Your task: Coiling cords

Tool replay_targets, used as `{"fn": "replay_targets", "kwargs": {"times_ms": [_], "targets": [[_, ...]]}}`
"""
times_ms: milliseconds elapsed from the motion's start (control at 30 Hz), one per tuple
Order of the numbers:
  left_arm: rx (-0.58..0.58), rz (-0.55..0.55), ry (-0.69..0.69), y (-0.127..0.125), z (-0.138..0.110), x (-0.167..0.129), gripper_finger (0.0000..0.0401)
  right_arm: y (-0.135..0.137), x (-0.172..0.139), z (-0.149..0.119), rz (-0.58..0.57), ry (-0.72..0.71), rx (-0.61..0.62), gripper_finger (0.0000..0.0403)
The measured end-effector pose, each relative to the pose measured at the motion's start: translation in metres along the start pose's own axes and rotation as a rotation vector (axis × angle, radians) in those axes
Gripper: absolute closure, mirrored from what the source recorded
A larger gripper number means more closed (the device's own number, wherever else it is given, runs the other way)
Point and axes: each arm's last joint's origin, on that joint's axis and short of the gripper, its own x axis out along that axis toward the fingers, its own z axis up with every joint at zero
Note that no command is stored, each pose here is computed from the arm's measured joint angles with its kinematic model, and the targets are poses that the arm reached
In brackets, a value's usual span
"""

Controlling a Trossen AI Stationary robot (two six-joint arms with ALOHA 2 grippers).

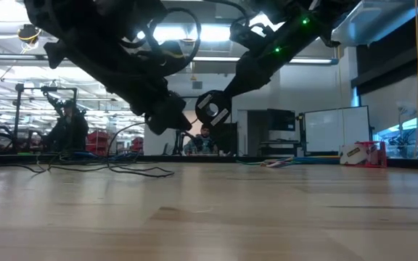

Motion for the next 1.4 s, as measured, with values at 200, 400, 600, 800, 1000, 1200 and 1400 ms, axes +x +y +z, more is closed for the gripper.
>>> {"fn": "replay_targets", "kwargs": {"times_ms": [200,400,600,800,1000,1200,1400], "targets": [[0.033,-0.018,0.021,0.0,-0.003,0.0,0.0386,0.0,0.0,0.0,0.0,0.001,-0.001,0.04],[0.069,0.019,0.011,0.003,0.0,-0.003,0.0392,0.001,0.0,0.0,0.026,-0.004,-0.002,0.04],[0.043,0.084,-0.06,0.026,0.024,-0.023,0.0396,0.003,0.0,-0.002,0.078,0.012,-0.011,0.04],[0.021,0.082,-0.018,0.044,0.023,-0.032,0.0395,0.005,-0.003,-0.001,0.151,-0.006,-0.01,0.04],[-0.031,0.076,0.042,0.043,-0.003,-0.028,0.0398,-0.001,-0.021,0.018,0.231,-0.159,-0.001,0.04],[-0.083,0.055,-0.001,0.039,-0.001,-0.031,0.0391,-0.005,-0.026,0.033,0.24,-0.314,0.053,0.04],[-0.123,0.035,-0.05,0.038,0.007,-0.031,0.0396,-0.003,-0.023,0.044,0.307,-0.487,0.115,0.04]]}}
